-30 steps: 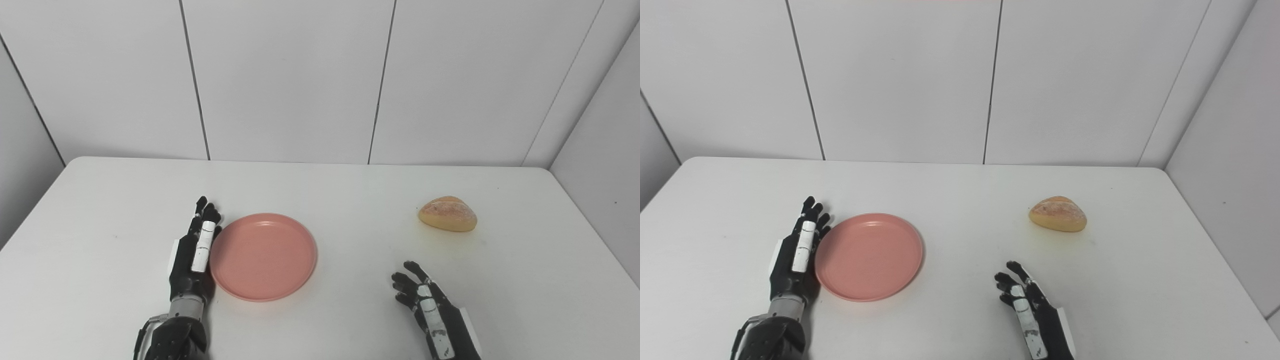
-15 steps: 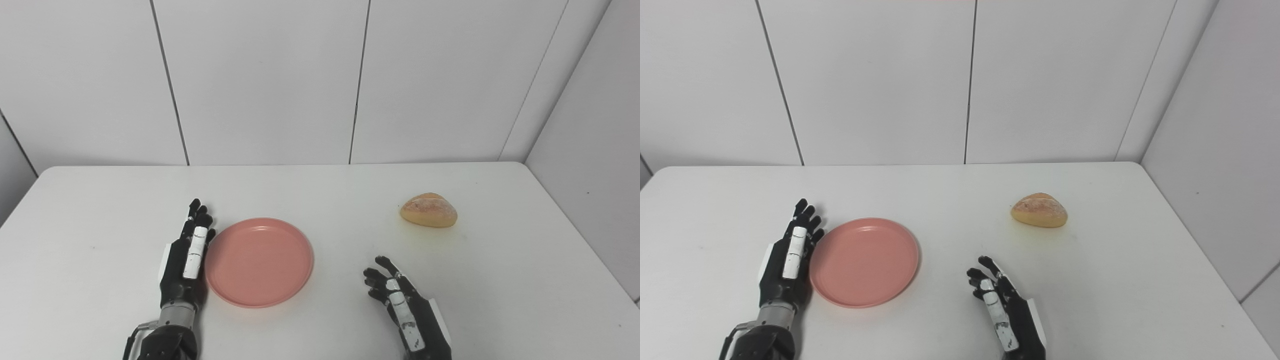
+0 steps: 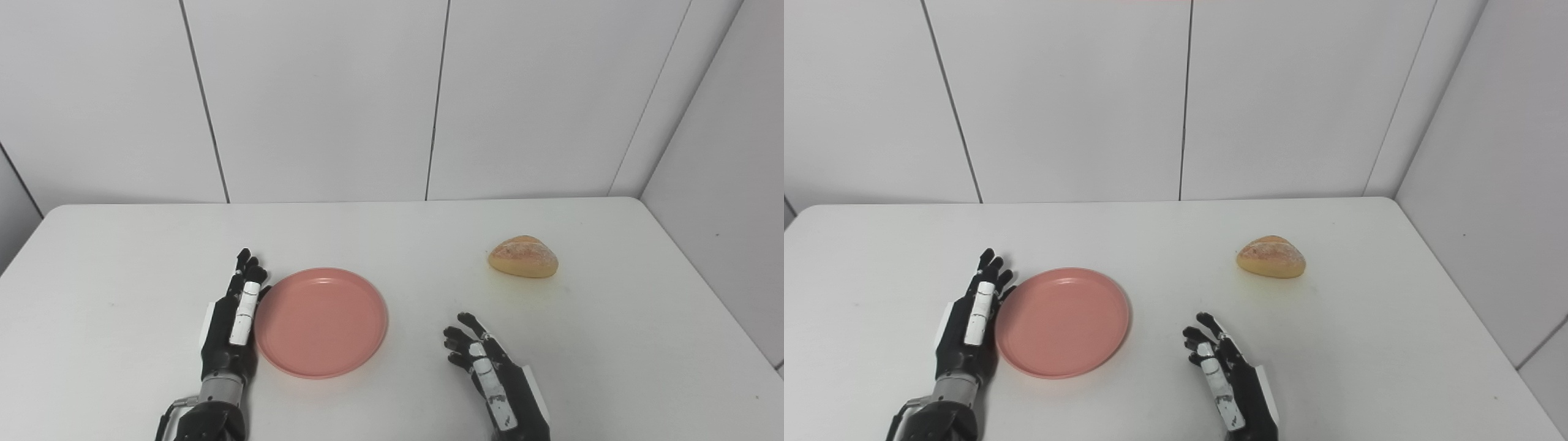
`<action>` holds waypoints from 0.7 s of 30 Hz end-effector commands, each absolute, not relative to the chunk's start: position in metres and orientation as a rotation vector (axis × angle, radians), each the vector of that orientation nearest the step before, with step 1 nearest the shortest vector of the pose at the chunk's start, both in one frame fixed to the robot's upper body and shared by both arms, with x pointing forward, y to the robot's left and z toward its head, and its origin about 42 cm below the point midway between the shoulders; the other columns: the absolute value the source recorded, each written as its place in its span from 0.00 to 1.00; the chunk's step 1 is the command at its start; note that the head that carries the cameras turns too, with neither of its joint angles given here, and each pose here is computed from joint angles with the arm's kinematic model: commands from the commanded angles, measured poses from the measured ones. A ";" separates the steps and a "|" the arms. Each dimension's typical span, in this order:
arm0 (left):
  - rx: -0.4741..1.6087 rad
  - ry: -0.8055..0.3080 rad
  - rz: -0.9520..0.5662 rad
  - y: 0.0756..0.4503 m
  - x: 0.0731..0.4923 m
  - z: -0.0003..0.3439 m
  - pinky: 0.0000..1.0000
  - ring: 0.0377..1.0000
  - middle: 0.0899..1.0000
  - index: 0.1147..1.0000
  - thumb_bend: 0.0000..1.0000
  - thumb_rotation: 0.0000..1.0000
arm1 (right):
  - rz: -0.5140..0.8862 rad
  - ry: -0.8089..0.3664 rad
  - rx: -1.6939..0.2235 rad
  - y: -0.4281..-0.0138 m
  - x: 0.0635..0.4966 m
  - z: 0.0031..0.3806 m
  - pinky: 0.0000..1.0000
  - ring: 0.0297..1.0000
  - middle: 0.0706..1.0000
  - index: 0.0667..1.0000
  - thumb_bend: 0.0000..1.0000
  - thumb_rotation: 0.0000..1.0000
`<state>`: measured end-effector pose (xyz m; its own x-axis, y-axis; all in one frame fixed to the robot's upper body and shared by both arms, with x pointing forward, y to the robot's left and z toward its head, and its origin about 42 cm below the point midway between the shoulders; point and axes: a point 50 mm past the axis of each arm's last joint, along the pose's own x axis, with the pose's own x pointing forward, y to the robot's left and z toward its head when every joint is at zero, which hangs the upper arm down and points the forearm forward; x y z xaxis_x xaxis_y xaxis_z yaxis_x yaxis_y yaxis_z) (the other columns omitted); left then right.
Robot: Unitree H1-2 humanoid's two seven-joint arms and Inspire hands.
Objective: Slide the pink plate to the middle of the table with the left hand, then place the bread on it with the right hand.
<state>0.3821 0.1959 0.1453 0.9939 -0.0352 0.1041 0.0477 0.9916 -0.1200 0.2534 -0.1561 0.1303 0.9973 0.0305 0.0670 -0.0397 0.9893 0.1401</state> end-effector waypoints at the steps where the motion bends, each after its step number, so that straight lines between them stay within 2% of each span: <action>1: -0.126 -0.174 -0.056 0.194 0.385 0.161 0.94 0.97 0.99 0.98 0.89 0.81 | 0.016 -0.123 0.134 -0.155 0.254 0.140 0.82 0.82 0.80 0.85 0.76 0.81; 6: -0.141 -0.167 -0.065 0.199 0.384 0.160 0.99 0.99 1.00 1.00 0.89 0.79 | -0.032 -0.224 0.031 -0.160 0.252 0.170 0.79 0.80 0.79 0.83 0.71 0.84; 11: -0.147 -0.145 -0.047 0.201 0.383 0.154 0.99 0.98 0.98 0.98 0.87 0.79 | -0.025 -0.350 -0.087 -0.168 0.255 0.201 0.74 0.77 0.77 0.83 0.70 0.78; 13: -0.149 -0.143 -0.044 0.201 0.383 0.153 0.97 0.96 0.97 0.97 0.88 0.79 | -0.024 -0.397 -0.171 -0.174 0.259 0.213 0.67 0.73 0.76 0.85 0.71 0.81; 15: -0.148 -0.144 -0.046 0.201 0.383 0.152 0.96 0.96 0.97 0.98 0.87 0.79 | -0.028 -0.443 -0.254 -0.179 0.263 0.223 0.65 0.72 0.75 0.85 0.74 0.84; 18: -0.152 -0.142 -0.047 0.201 0.384 0.151 0.96 0.96 0.98 0.98 0.88 0.79 | -0.036 -0.515 -0.421 -0.187 0.271 0.235 0.68 0.73 0.75 0.84 0.78 0.83; 19: -0.156 -0.140 -0.046 0.201 0.384 0.151 0.96 0.96 0.98 0.98 0.88 0.79 | -0.033 -0.545 -0.528 -0.192 0.276 0.241 0.69 0.73 0.76 0.84 0.79 0.83; 20: -0.158 -0.139 -0.045 0.201 0.385 0.150 0.96 0.96 0.98 0.98 0.88 0.79 | -0.032 -0.564 -0.603 -0.195 0.279 0.245 0.71 0.76 0.78 0.86 0.85 0.78; 21: -0.164 -0.138 -0.045 0.201 0.385 0.151 0.96 0.96 0.98 0.98 0.88 0.79 | -0.028 -0.601 -0.708 -0.199 0.283 0.252 0.72 0.77 0.79 0.86 0.86 0.76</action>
